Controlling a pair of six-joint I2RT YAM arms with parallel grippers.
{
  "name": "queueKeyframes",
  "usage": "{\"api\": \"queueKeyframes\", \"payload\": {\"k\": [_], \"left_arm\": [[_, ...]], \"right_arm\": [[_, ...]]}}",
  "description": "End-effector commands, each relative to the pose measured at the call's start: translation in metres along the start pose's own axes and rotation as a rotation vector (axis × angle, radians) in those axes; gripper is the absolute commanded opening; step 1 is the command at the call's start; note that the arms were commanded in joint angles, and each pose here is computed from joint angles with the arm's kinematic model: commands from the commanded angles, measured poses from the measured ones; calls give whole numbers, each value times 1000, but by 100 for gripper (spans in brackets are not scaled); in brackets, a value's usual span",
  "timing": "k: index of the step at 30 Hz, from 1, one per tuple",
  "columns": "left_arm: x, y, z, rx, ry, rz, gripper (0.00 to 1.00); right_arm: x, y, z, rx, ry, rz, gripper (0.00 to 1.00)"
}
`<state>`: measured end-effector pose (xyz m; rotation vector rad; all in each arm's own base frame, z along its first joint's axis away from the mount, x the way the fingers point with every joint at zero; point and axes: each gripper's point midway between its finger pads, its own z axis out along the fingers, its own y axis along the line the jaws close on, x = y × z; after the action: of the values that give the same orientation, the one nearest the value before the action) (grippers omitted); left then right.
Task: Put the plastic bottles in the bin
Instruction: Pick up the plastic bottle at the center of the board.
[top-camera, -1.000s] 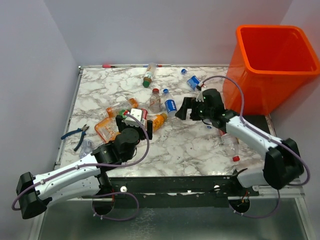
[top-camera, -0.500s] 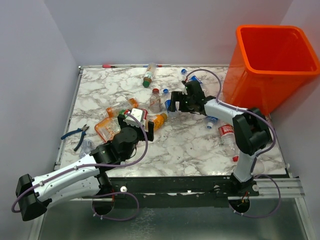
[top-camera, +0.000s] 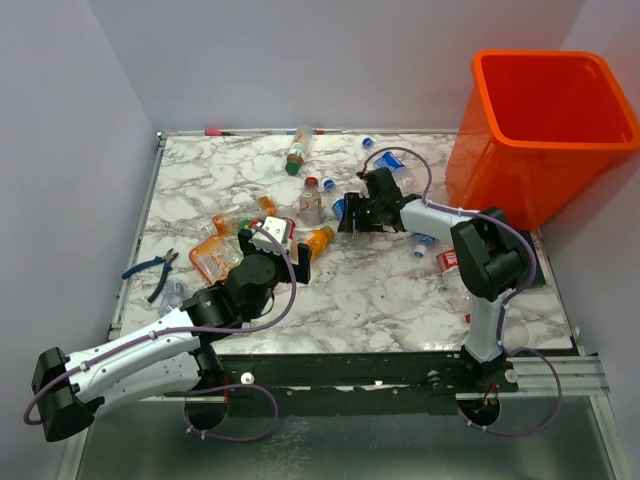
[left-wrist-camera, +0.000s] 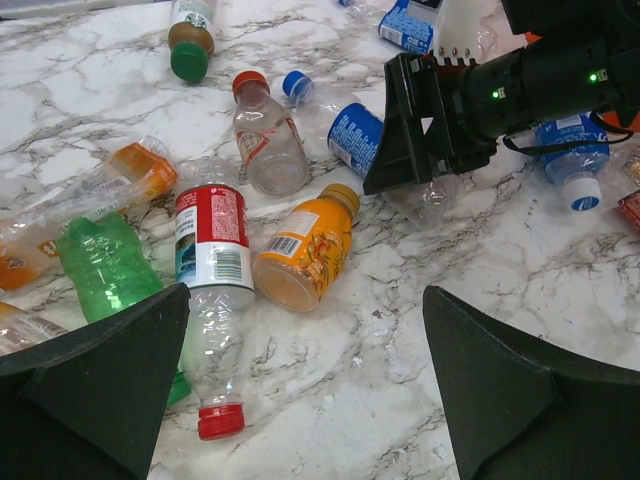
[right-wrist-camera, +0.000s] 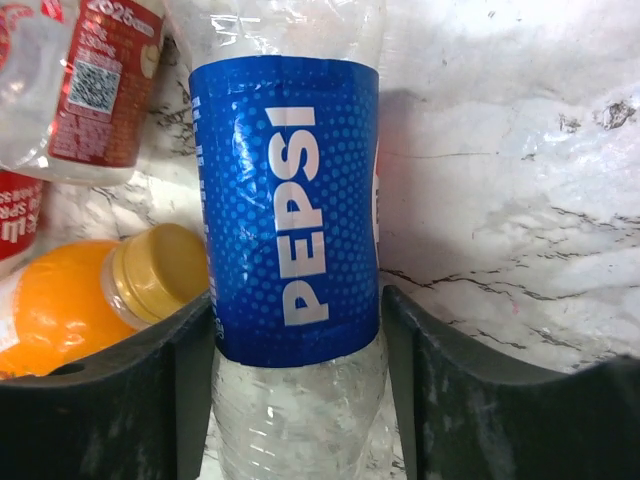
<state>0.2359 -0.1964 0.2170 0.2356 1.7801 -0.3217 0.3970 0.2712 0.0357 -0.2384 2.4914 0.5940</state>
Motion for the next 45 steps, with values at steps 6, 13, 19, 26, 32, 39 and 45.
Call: {"api": "queueKeyframes", "payload": {"k": [6,13,19,26,32,39,45], "left_arm": [[-1,-7,0,24,-10,-84,99],[-54,-29,-6,124,-133,-313,99],[-124,-60,-16,305,-288,-605,99],[-155,-109,-15,603,-297,-741,99],[-161,-146,-23,834,-254,-722,99],[-160,-179,-36,1028,-199,-619,99],[-147,-186,-30,1046,-180,-552,99]], "right_arm": [[-11,28,-51,-88,-128,-25,45],[-19,91,-159,-350,-426,-158,39],[-6,122,-248,-568,-636,-176,36],[12,139,-301,-765,-741,-160,36],[23,140,-320,-833,-786,-140,36],[30,140,-320,-871,-774,-113,35],[36,145,-321,-929,-747,-88,35]]}}
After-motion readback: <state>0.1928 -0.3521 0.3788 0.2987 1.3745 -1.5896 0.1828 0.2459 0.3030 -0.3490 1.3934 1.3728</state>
